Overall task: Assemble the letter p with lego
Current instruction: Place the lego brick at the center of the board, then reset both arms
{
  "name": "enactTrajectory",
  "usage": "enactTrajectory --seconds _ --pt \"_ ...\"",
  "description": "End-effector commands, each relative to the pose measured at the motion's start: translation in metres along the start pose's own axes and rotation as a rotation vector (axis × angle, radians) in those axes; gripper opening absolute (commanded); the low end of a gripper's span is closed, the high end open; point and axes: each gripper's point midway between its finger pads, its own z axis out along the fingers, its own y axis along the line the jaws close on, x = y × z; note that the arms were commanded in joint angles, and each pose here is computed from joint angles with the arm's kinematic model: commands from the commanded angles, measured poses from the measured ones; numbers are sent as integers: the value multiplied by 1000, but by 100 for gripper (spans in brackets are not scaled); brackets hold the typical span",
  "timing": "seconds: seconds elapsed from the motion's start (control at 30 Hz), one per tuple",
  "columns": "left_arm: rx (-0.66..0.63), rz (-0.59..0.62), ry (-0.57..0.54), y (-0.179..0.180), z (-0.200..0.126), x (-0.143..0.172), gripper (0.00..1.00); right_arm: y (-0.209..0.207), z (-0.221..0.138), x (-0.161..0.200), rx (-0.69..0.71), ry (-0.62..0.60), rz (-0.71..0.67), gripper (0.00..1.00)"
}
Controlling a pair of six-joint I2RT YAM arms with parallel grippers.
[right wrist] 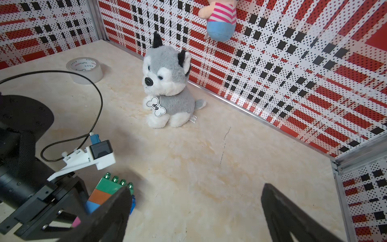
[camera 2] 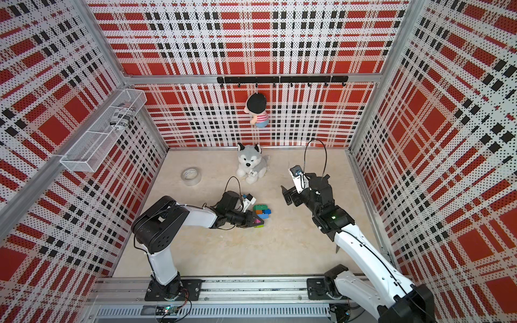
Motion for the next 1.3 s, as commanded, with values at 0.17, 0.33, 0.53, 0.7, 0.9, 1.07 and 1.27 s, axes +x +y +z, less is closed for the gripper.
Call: enactTrajectory --seconds 0.17,0.33,0.53,0.7,0.9,1.07,1.27 --pt "-167 -36 60 44 1 11 51 -5 4 -3 15 20 -7 100" --pt "-250 -44 67 59 -3 14 98 -6 6 3 22 51 -8 100" --pt "-436 -49 39 88 -23 12 98 -8 6 5 28 66 -7 100" --pt "-713 -34 -17 118 -62 12 98 -10 6 7 34 78 -4 100" --pt "-859 155 -491 53 -141 -68 98 -42 10 25 161 73 115 100" --pt "-911 287 -1092 -11 -274 -105 98 -68 20 70 296 -8 214 100" --pt "-1083 256 -1472 44 -399 -60 98 -87 19 108 467 -75 132 100"
